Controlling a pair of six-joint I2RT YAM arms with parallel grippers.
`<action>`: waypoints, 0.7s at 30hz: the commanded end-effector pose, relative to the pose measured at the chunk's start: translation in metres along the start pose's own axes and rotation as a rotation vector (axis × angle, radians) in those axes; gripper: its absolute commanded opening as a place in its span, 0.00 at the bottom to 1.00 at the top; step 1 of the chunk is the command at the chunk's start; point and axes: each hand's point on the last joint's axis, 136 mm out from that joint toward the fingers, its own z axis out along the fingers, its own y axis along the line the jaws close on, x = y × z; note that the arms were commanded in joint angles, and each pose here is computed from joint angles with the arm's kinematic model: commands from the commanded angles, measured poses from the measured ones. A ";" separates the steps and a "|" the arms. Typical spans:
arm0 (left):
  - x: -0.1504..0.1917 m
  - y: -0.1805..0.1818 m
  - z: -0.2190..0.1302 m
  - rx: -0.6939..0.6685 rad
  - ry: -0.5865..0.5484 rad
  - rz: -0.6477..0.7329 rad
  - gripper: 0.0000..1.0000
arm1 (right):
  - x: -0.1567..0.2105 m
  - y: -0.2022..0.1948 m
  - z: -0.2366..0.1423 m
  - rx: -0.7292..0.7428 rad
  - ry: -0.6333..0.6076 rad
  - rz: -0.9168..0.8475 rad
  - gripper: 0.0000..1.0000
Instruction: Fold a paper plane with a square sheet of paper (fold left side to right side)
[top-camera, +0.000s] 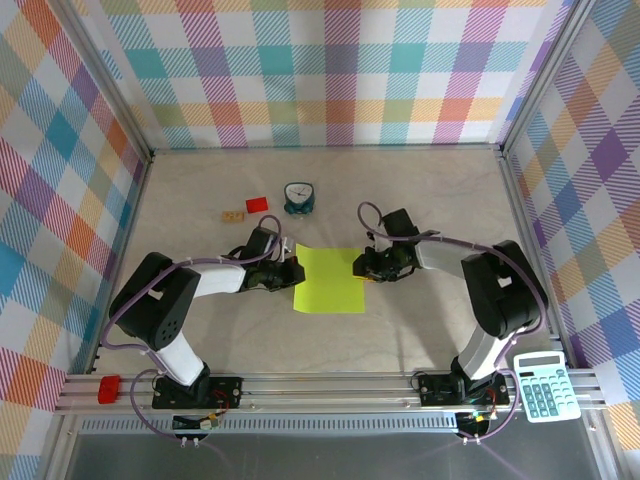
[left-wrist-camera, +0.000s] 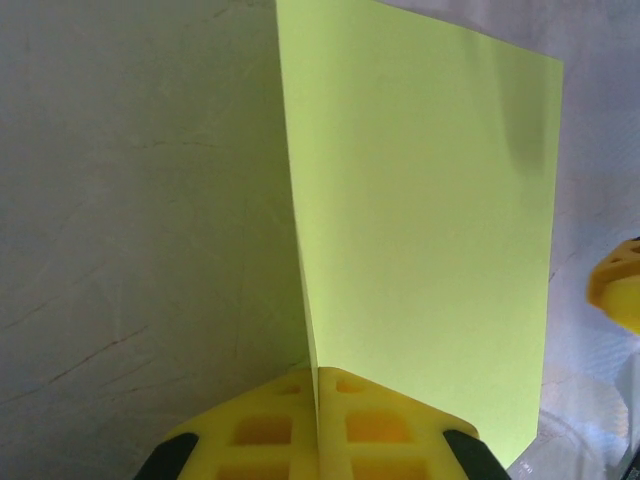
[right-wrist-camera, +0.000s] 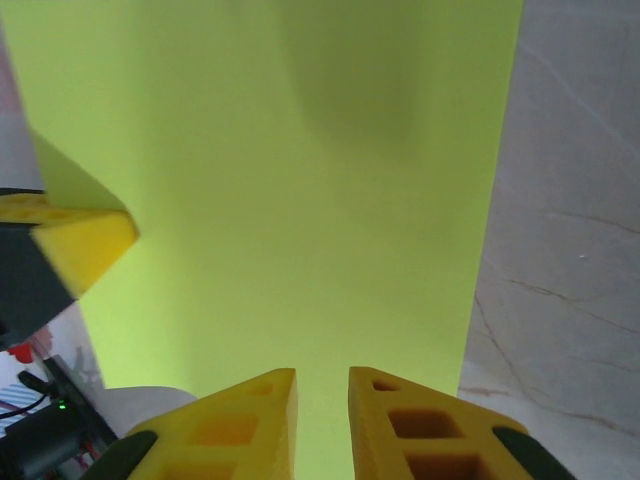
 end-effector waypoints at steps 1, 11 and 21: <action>-0.001 -0.006 -0.002 -0.011 0.012 0.028 0.10 | 0.007 -0.016 0.010 0.054 0.029 0.019 0.17; -0.004 -0.034 -0.021 0.051 0.016 0.051 0.28 | 0.027 -0.048 0.022 0.160 0.073 0.053 0.15; -0.007 -0.082 -0.016 0.194 0.046 0.075 0.36 | 0.032 -0.051 0.025 0.152 0.076 0.060 0.11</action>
